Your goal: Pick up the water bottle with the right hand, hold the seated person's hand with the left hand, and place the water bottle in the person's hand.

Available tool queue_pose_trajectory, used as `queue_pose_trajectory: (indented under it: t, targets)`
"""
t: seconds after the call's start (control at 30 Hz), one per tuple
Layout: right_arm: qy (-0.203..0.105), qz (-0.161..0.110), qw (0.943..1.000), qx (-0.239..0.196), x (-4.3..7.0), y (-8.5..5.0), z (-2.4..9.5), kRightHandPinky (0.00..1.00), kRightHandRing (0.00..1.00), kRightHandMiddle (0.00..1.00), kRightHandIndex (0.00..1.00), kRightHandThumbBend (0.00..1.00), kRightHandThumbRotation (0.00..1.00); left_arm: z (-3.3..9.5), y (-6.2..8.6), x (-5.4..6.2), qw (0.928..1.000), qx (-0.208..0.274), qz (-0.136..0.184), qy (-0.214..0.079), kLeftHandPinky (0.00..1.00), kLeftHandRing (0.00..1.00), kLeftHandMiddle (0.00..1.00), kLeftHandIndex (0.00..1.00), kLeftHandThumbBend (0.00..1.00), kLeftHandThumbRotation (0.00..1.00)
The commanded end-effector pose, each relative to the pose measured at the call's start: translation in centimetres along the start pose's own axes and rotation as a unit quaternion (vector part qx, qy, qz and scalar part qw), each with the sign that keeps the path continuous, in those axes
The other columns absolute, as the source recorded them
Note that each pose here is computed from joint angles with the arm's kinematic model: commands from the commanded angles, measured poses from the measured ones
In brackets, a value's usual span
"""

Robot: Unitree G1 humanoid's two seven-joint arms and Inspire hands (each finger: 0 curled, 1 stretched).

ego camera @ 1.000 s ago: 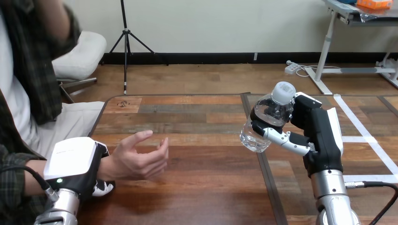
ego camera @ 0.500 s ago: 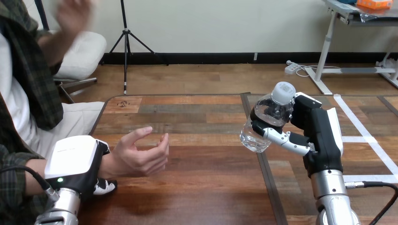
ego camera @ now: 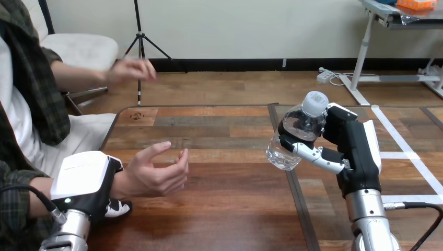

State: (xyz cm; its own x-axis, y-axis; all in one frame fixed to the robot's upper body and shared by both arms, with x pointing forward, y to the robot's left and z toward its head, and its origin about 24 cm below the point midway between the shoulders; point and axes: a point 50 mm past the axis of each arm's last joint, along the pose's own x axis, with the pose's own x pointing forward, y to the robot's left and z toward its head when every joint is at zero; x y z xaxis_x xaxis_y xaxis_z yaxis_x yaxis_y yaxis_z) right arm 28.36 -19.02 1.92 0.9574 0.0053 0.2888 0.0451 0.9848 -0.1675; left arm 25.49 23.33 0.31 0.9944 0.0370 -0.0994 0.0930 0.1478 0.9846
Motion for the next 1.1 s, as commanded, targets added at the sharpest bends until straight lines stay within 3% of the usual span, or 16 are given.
queue_pose_trajectory:
  t: [0.0,0.47,0.6,1.07]
  targets:
    - [-0.094,-0.003,0.9954,0.018,3.1,0.2,3.6,0.38,0.43,0.49,0.51,0.74,0.0,1.6,0.3,0.4,0.9994,-0.011,0.01,-0.032,0.38,0.4,0.43,0.43,0.76,0.0]
    - [-0.117,0.014,0.9924,0.034,3.3,1.2,4.7,0.36,0.41,0.48,0.51,0.72,0.0,2.7,0.9,0.1,0.9977,-0.016,0.03,-0.058,0.35,0.37,0.41,0.4,0.79,0.0]
    - [-0.12,0.023,0.9909,0.057,3.4,1.5,5.0,0.35,0.41,0.48,0.51,0.71,0.0,3.2,1.2,-0.1,0.9965,-0.021,0.039,-0.072,0.34,0.36,0.4,0.39,0.81,0.0]
    - [-0.143,0.049,0.9853,0.08,3.6,2.3,6.1,0.4,0.43,0.48,0.52,0.68,0.0,4.6,1.9,-0.8,0.9912,-0.039,0.059,-0.112,0.31,0.34,0.38,0.37,0.83,0.0]
